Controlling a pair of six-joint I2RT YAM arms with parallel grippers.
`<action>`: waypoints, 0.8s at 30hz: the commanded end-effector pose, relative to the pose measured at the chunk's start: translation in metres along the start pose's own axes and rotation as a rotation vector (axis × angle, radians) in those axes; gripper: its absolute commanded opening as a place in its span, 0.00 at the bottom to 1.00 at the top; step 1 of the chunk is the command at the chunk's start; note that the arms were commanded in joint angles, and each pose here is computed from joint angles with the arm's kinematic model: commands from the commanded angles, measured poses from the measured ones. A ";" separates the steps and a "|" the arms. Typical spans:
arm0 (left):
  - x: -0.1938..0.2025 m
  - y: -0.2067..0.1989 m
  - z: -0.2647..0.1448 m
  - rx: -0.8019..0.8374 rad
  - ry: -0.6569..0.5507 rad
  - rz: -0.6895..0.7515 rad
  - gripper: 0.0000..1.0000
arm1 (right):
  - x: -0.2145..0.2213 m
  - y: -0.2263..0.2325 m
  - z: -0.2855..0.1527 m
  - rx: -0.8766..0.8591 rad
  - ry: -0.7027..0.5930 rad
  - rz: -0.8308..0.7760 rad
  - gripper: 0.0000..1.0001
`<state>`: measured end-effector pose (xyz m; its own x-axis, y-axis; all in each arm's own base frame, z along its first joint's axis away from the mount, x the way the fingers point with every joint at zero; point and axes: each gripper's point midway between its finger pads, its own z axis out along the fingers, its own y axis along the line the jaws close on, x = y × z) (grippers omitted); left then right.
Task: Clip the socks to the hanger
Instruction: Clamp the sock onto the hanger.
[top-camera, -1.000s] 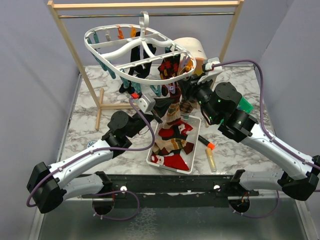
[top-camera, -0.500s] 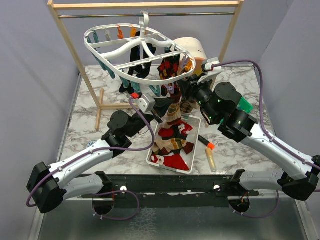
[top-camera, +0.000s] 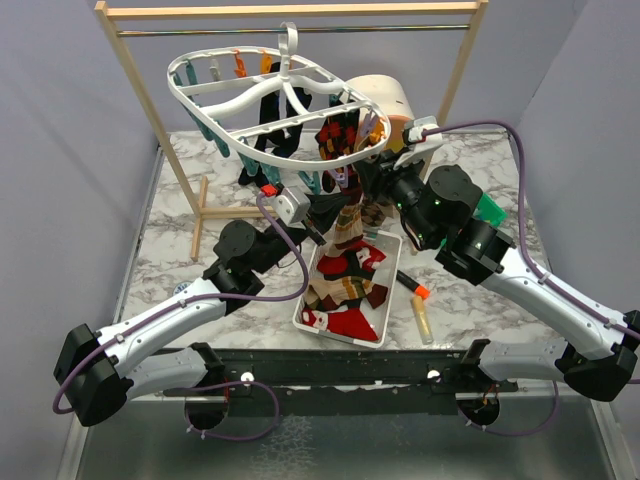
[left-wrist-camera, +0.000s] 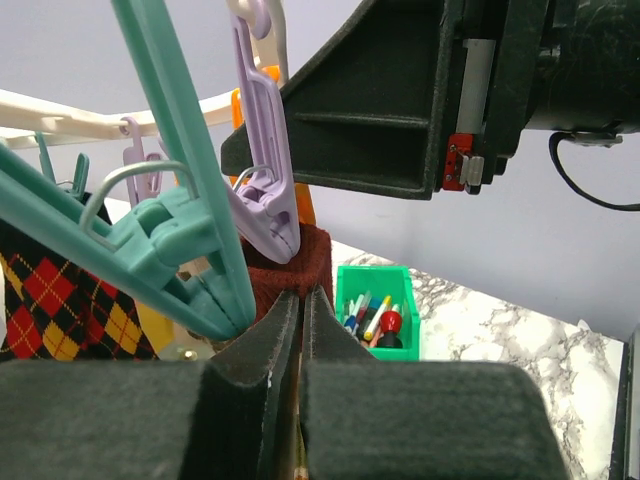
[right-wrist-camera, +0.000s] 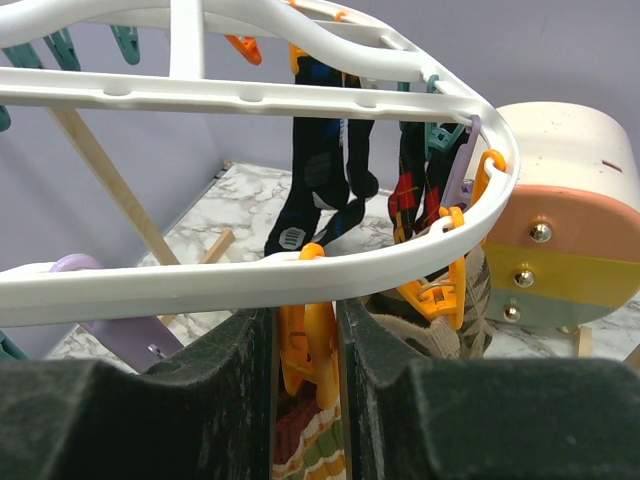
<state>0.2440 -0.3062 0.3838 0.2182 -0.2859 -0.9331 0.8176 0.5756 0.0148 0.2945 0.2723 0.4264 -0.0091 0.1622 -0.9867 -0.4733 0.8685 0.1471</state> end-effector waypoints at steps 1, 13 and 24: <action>-0.026 -0.006 0.007 0.030 -0.069 -0.007 0.00 | 0.006 0.006 -0.003 -0.028 0.013 0.004 0.00; -0.030 -0.005 0.012 0.026 -0.078 0.009 0.00 | 0.007 0.008 -0.002 -0.037 0.019 0.002 0.00; -0.029 -0.005 0.013 0.025 -0.081 0.003 0.00 | 0.009 0.007 -0.004 -0.039 0.026 0.005 0.00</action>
<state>0.2474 -0.3101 0.3916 0.2270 -0.2953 -0.9281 0.8173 0.5759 0.0166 0.2935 0.2749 0.4235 -0.0158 0.1585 -0.9872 -0.4857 0.8618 0.1462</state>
